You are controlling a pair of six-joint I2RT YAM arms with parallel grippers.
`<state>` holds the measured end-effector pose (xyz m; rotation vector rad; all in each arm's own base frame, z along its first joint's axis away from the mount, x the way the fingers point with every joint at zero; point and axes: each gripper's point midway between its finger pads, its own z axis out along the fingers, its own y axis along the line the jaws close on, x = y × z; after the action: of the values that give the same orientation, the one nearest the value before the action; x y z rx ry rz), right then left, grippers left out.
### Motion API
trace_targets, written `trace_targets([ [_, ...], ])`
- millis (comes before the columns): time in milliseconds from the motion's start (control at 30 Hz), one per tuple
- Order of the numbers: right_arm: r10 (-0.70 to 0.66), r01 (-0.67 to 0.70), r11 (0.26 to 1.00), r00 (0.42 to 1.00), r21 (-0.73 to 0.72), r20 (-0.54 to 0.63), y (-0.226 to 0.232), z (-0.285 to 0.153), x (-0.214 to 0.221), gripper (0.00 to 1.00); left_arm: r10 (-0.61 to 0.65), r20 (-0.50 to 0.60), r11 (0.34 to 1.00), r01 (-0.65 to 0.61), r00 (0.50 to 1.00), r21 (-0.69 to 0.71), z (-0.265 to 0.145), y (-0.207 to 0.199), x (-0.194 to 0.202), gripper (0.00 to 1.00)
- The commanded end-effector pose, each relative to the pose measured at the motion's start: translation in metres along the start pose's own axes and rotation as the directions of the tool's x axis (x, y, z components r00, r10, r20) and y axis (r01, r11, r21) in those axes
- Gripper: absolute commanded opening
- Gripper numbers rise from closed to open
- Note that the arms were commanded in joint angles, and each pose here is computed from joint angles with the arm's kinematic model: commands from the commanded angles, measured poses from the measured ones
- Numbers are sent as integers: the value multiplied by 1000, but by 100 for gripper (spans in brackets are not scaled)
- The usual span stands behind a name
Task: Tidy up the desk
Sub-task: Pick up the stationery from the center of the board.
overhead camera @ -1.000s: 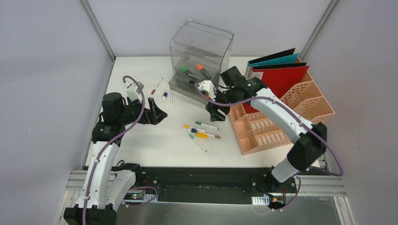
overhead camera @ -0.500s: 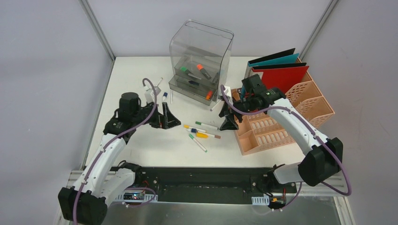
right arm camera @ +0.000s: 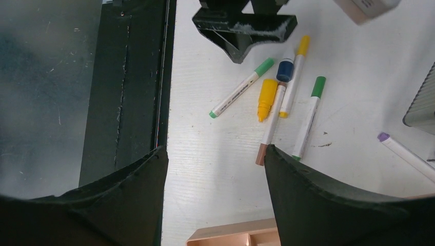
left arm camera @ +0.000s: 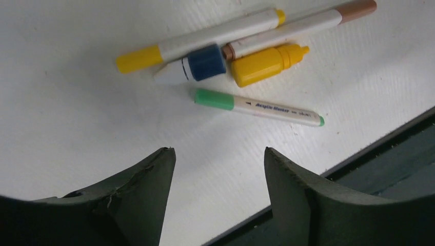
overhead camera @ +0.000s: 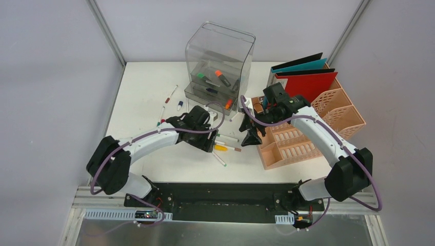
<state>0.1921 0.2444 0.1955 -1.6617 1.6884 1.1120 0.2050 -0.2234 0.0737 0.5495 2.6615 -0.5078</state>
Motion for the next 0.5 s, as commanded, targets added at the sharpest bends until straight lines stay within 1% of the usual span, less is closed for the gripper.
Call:
trace_targets([
  [0,-88,89,996,995,-11,48,5,-7,-20,72,197,100,980,-196,975,-23,4,-10,-47,62],
  [33,-92,92,996,995,-11,46,5,-7,-20,72,236,100,972,-237,966,-9,7,-14,-49,59],
  [267,-85,86,996,996,-31,30,7,-7,-17,72,428,116,903,-430,896,-11,21,-13,-60,56],
  [333,-83,84,996,996,-43,23,8,-7,-16,71,454,108,890,-456,884,-11,26,-12,-61,52],
  [400,-76,77,996,997,-51,18,9,-7,-15,71,473,94,880,-475,876,2,32,-13,-62,46],
  [467,-74,74,996,997,-54,12,9,-7,-14,71,480,84,876,-482,873,11,36,-14,-62,42],
])
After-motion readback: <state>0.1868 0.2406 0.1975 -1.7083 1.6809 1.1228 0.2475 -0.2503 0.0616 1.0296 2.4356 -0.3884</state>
